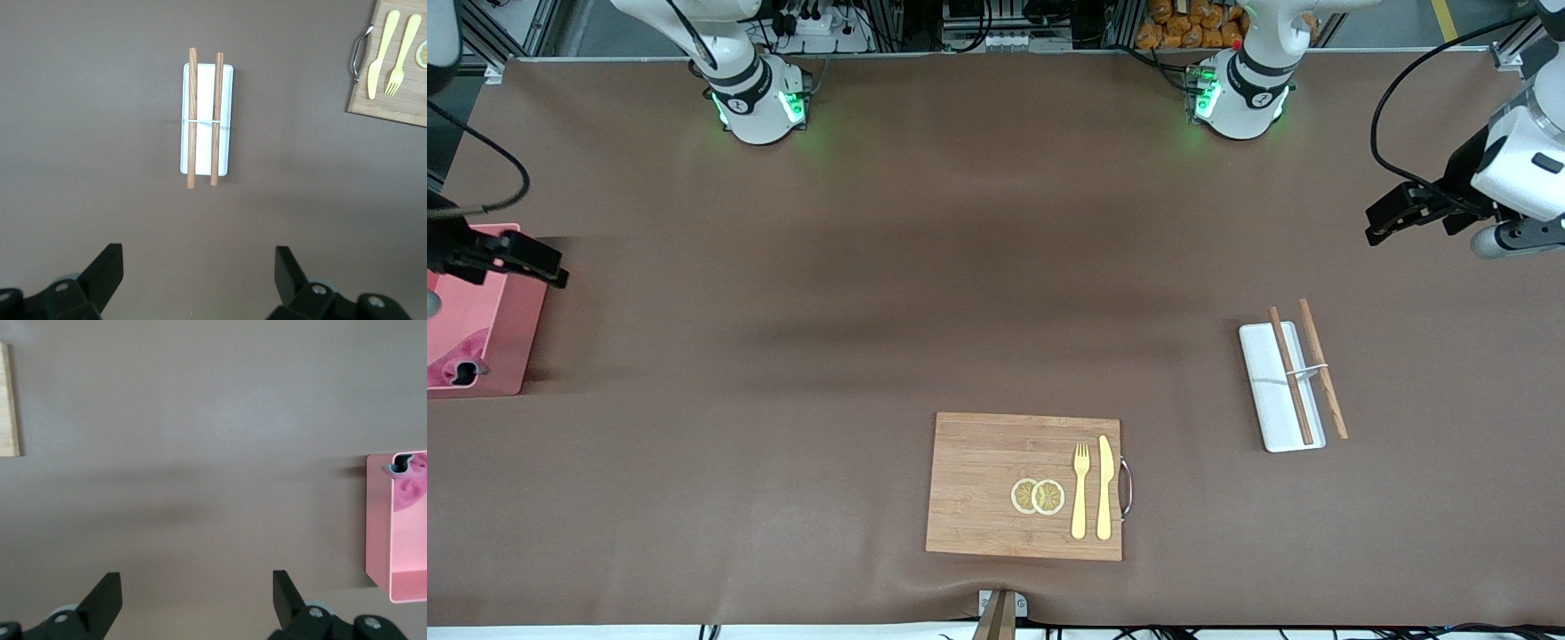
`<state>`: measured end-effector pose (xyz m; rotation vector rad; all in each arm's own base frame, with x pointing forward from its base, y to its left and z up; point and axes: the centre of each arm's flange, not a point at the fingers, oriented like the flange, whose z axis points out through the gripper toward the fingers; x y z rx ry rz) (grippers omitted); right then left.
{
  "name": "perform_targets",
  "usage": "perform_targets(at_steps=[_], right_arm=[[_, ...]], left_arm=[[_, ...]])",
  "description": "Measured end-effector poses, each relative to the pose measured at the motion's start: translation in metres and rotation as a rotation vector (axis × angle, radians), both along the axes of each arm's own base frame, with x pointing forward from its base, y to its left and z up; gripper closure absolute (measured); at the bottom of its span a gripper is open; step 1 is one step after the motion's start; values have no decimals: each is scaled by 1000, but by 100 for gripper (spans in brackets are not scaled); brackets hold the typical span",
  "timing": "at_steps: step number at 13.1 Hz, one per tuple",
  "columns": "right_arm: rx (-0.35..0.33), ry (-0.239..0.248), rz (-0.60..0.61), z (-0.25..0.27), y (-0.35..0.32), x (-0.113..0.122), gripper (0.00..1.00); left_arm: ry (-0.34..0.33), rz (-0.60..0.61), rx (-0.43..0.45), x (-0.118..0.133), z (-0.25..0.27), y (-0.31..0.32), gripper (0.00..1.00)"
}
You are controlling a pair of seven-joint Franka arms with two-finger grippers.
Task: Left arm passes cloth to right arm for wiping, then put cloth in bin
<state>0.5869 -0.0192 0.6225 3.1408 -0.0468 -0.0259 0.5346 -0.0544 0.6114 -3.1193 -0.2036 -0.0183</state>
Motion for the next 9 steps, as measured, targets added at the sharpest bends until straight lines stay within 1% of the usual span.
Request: perform_targets(at_steps=[2,4,9], right_arm=[[14,-29,6,-13,-8,-14,0],[14,-56,12,-21,-5,-24,0],[11,-136,32,11,6,-23,0]], left_arm=[[-5,-1,1,-6,-3,0,0],[-10,-1,1,-8,-2,0,0],[-34,-1,-1,-9,7,0,0]])
